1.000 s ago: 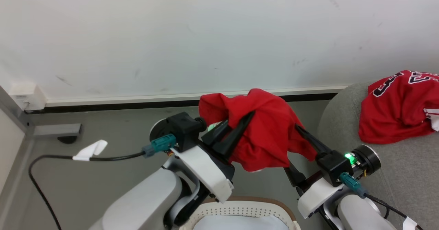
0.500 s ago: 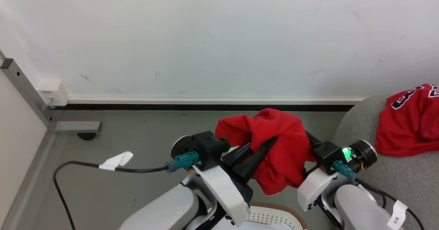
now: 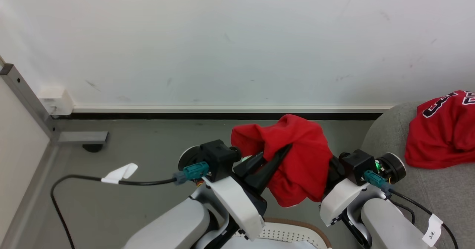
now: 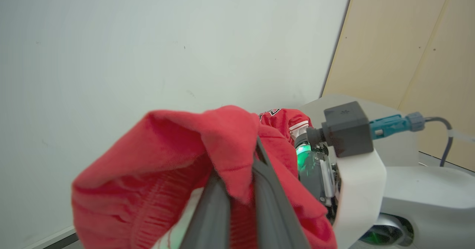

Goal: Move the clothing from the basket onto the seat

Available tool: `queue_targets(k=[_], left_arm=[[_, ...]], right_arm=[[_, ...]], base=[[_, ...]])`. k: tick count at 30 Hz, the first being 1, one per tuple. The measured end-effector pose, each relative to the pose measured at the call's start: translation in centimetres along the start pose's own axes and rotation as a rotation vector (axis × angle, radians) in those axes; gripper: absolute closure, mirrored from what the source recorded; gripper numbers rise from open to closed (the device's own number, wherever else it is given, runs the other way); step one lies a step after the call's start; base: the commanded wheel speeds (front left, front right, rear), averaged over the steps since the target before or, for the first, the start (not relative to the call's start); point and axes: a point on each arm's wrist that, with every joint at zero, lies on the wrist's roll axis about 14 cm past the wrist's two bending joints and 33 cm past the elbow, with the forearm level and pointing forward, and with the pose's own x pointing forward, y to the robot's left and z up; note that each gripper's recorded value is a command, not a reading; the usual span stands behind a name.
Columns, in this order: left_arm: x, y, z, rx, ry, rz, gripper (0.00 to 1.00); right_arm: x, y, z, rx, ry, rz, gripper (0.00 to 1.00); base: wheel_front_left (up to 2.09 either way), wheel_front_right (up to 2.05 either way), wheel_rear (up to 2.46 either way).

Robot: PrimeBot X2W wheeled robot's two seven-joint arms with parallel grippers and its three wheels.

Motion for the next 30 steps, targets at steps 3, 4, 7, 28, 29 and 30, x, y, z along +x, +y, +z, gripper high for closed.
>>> queue_targets(k=[3, 4, 7, 28, 29, 30], left_arm=[[0.1, 0.0, -0.1, 0.0, 0.001, -0.001, 1.0], [0.1, 0.0, -0.1, -0.001, 0.001, -0.003, 1.0], [0.3, 0.0, -0.2, -0.004, 0.002, -0.003, 1.0], [2.5, -1.2, -2.2, -0.062, 0.018, -0.072, 0.0], [2.7, -1.2, -2.4, -0.065, 0.023, -0.079, 0.0], [2.9, -1.3, -2.7, -0.068, 0.029, -0.087, 0.0]], right_arm=[[-0.1, -0.1, 0.3, 0.008, -0.009, -0.005, 1.0], [-0.1, -0.1, 0.3, 0.009, -0.012, -0.006, 1.0], [-0.2, -0.6, 0.7, 0.032, -0.029, -0.024, 1.0], [-3.9, -7.7, 2.2, 0.318, -0.183, -0.292, 1.0], [-4.2, -8.3, 2.3, 0.319, -0.189, -0.31, 1.0], [-4.6, -8.8, 2.4, 0.319, -0.199, -0.327, 1.0]], base=[[0.0, 0.0, 0.0], [0.0, 0.0, 0.0], [0.0, 0.0, 0.0], [0.0, 0.0, 0.0], [0.0, 0.0, 0.0], [0.0, 0.0, 0.0]])
